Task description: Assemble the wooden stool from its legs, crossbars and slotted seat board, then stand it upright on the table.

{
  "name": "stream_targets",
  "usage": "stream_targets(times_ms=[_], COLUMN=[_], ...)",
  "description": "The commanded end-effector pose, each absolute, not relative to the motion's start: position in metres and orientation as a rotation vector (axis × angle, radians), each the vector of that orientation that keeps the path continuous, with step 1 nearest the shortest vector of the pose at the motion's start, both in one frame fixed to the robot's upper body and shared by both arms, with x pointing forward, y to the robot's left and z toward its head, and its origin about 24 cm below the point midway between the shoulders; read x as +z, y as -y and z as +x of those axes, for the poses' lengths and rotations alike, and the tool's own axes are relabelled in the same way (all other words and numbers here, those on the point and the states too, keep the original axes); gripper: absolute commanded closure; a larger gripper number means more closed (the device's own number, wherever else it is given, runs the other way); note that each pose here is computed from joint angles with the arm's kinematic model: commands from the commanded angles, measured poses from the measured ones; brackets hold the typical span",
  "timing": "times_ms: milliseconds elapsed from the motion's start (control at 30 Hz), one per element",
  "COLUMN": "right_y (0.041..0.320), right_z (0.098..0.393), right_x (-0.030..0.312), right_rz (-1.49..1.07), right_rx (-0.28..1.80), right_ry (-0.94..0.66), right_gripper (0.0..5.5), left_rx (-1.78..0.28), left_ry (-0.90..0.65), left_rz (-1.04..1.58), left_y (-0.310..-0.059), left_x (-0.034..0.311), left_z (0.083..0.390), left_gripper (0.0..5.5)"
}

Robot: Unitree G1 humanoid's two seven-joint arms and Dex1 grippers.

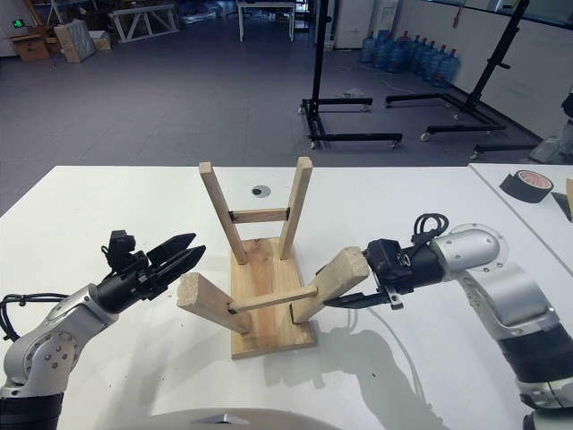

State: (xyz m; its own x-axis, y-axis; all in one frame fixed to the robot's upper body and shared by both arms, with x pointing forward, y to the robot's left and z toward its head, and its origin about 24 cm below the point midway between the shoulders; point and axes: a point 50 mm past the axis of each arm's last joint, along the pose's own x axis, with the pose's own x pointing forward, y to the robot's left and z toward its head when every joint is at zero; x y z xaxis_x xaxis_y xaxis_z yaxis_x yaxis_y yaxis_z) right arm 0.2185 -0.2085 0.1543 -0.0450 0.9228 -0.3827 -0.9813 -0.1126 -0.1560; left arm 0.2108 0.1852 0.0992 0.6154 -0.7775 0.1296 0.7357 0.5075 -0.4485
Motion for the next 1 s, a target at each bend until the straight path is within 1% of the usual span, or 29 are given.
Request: stream_targets(times_ms=[33,300,633,800,1000], right_y=[0.207,0.211,0.203,0.203,0.195], right_z=[0.206,0.211,0.229,0.222,0.222], right_x=[0.108,0.103,0.116,0.105,0.092], right_rz=[-0.428,-0.427,-0.405,-0.424,-0.379], right_rx=[1.627,1.624,1.698,1.729,1.747], right_ry=[-0.444,-0.495,-0.58,-0.612,-0.617], right_gripper=[3.48,3.48,3.48,3.48,3.48], left_rx=[-0.908,-0.92,-0.905,-0.891,-0.9], left_ry=[-0.101,-0.114,-0.117,-0.119,-0.125], left_rz=[-0.467,-0.443,-0.453,-0.463,-0.452], left_y=[-0.182,-0.176,-0.167,-0.166,-0.168], left_x=[0.097,0.092,0.085,0.082,0.084], left_z=[0.21,0.21,0.204,0.202,0.208], left_gripper=[1.73,1.73,1.73,1.73,1.73])
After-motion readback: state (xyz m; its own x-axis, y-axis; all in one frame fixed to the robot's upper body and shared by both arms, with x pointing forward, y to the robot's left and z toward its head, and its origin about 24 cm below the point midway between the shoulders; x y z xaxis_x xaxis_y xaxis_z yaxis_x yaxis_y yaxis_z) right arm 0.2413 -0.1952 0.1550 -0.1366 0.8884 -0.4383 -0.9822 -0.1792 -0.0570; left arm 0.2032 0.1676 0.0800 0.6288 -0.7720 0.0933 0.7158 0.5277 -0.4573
